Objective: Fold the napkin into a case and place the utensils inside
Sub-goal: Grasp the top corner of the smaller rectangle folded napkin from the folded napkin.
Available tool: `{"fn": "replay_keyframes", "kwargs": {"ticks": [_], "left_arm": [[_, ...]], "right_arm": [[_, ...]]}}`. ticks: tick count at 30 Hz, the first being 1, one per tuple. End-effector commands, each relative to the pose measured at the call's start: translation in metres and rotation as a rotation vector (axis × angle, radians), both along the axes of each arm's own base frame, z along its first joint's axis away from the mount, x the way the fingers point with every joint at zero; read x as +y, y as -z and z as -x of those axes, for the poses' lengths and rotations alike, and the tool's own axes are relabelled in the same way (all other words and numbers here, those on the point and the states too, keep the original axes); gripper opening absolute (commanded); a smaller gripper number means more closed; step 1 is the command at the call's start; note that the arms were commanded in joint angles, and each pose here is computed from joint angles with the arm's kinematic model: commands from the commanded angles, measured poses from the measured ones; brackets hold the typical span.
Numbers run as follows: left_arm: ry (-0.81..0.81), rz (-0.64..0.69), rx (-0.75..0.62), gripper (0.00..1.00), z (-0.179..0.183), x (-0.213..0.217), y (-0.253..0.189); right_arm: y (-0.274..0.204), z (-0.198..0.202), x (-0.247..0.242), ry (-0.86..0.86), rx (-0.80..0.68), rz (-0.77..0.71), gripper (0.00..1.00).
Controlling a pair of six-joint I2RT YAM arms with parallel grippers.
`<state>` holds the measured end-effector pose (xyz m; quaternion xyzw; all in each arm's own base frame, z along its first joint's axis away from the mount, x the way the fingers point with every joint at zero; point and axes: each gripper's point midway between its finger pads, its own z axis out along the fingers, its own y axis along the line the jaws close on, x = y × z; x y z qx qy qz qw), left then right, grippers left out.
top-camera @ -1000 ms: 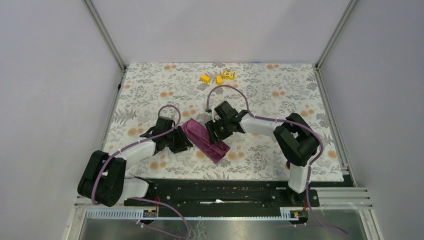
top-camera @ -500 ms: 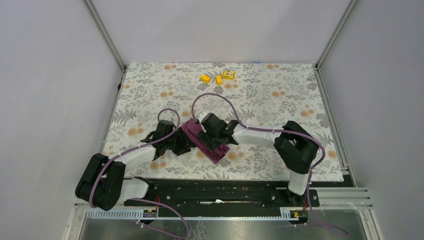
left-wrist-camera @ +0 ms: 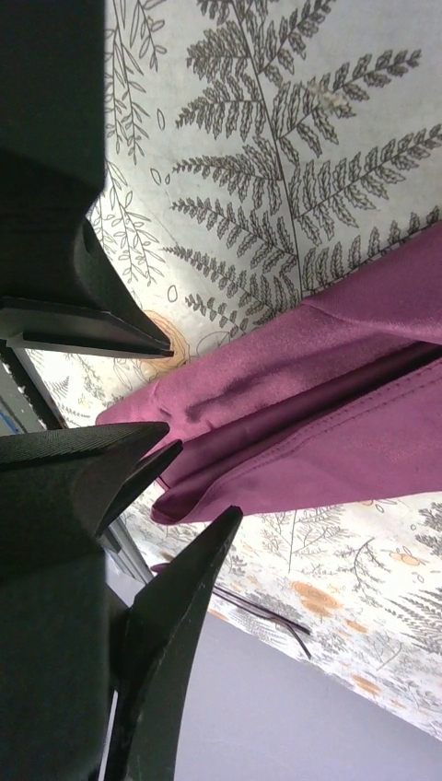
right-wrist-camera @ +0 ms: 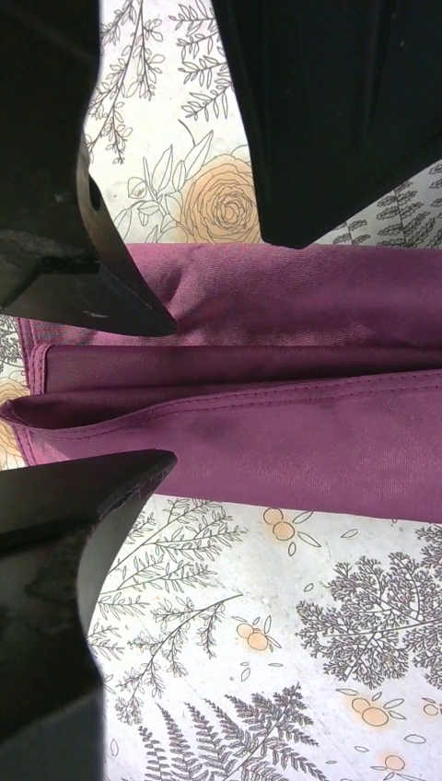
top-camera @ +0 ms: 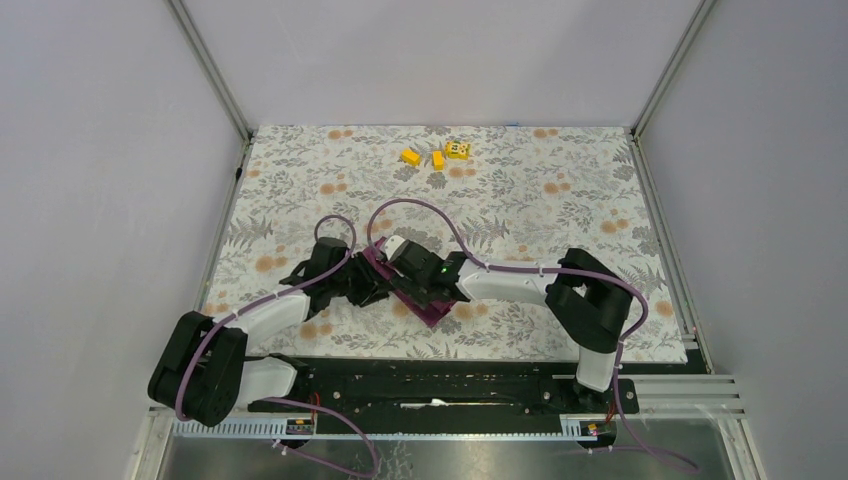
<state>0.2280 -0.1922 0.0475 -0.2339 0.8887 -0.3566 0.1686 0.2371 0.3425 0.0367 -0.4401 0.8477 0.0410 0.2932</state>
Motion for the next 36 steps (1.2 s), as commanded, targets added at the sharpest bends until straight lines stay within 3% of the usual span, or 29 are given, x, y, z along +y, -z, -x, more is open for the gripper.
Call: {"fn": "replay_keyframes", "kwargs": {"ticks": [1, 9, 14, 21, 24, 36], "left_arm": [[-0.008, 0.076, -0.082, 0.36, -0.022, -0.014, -0.032], [-0.019, 0.075, -0.074, 0.26, -0.034, -0.017, -0.019], [-0.015, 0.039, -0.033, 0.22, -0.028, -0.014, 0.005], [-0.041, -0.032, 0.007, 0.11, -0.017, 0.0, 0.033], [-0.047, -0.04, 0.021, 0.07, -0.013, 0.002, 0.041], [-0.067, -0.05, 0.032, 0.01, -0.008, 0.004, 0.046]], "right_arm": [[-0.004, -0.008, 0.008, -0.002, -0.051, -0.006, 0.55], [0.016, -0.007, 0.007, -0.003, -0.041, 0.019, 0.52], [0.015, -0.009, 0.008, 0.008, -0.054, 0.015, 0.37], [-0.007, -0.009, 0.019, 0.01, -0.039, -0.031, 0.07], [-0.017, -0.002, 0.025, 0.033, 0.013, -0.066, 0.0], [-0.002, 0.031, 0.045, 0.048, 0.232, -0.144, 0.0]]}}
